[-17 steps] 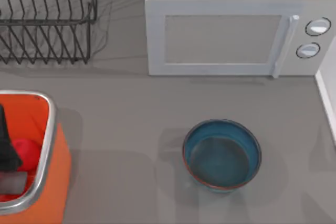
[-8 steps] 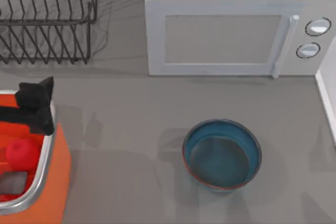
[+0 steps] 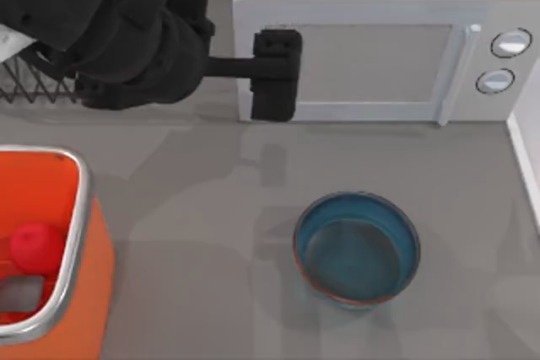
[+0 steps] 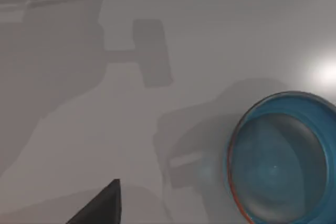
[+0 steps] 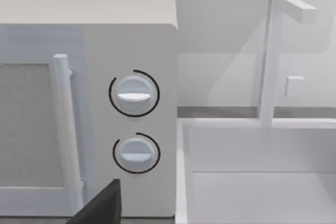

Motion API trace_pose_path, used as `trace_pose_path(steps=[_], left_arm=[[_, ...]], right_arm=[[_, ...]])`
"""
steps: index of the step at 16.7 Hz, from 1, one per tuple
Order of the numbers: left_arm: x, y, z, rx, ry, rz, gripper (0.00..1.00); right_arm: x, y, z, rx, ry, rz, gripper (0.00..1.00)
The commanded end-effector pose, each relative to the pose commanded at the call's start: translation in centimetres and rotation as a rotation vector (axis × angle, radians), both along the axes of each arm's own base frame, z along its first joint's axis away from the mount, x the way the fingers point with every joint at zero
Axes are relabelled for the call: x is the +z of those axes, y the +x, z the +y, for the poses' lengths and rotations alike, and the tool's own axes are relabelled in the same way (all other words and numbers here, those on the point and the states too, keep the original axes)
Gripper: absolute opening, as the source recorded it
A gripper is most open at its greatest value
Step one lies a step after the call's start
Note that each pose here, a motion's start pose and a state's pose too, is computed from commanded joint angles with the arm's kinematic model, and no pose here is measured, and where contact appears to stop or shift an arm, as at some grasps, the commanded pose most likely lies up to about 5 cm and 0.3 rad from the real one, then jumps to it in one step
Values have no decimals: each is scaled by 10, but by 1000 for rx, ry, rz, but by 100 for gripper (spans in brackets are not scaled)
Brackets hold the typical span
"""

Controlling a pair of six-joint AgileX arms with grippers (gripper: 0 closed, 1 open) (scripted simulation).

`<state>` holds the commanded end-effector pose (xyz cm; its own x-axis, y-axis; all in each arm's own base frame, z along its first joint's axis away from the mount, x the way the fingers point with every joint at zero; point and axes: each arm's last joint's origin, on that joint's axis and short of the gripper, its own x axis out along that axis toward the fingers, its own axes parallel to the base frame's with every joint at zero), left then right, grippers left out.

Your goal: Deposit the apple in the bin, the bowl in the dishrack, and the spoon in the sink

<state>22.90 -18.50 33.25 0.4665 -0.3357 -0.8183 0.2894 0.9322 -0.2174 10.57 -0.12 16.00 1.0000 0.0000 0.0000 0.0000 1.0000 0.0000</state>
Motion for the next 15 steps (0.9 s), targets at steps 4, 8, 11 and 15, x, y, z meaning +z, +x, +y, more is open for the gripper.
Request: trace_pose_path(steps=[4,8,11,15], left_arm=[[-8,21,-97,12,102,210,100],[-41,23,-176,77,199,338,100],[-69,19,-213,137,251,392,100],[-98,17,-237,204,284,428,100]], right_arm=[[0,0,0,0,0,0,100],[0,0,0,0,0,0,100],[0,0,0,0,0,0,100],[0,0,0,0,0,0,100]])
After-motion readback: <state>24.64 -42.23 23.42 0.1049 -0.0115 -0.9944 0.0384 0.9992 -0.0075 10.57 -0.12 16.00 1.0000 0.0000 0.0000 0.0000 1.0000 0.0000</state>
